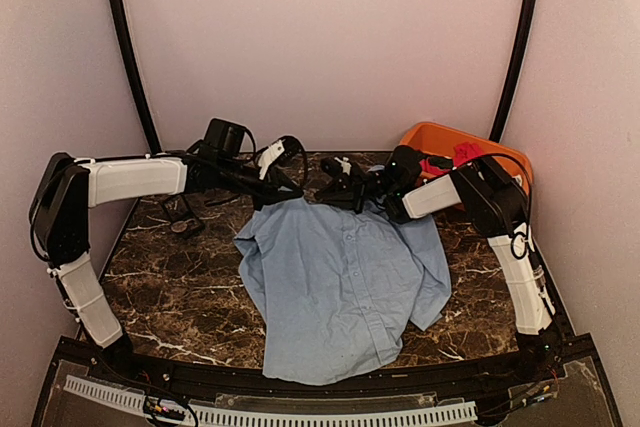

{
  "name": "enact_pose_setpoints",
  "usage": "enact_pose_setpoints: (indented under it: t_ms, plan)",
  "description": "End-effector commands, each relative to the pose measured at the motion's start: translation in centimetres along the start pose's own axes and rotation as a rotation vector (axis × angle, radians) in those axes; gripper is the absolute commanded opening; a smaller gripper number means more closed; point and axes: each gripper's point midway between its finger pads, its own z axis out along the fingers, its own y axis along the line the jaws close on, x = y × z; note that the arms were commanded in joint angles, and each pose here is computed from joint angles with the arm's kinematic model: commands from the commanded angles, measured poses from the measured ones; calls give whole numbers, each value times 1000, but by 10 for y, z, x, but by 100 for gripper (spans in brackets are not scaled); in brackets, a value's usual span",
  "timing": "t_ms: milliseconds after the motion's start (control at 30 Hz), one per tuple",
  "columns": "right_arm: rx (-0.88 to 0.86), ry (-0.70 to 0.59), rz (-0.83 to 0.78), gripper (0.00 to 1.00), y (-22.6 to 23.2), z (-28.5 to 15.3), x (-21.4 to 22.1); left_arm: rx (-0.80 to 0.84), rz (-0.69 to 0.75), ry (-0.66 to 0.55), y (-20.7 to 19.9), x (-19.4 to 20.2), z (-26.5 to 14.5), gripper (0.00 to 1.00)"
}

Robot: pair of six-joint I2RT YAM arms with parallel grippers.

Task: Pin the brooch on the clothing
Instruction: Cross the brooch on the flattened clothing.

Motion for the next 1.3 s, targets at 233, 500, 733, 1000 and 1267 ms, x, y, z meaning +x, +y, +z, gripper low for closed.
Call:
enact_pose_setpoints:
  t_ms: [233,500,733,1000,1267]
  plan:
    - [-147,-44,-539,0,106,13,41,98,-42,-299,-28,-61,-33,1]
    - [-204,-62,-536,0,138,25,57,130,-62,-382,-38,-81,-47,1]
    - [-203,-61,-510,0,138,26,67,118,-49,-411,-40,-91,-56,1]
    - [-189,-60,-555,0,145,19,78,125,-47,-412,-39,-91,-59,1]
    - [-165,-74,-562,0,135,9,69,131,-45,-415,-41,-92,-60,1]
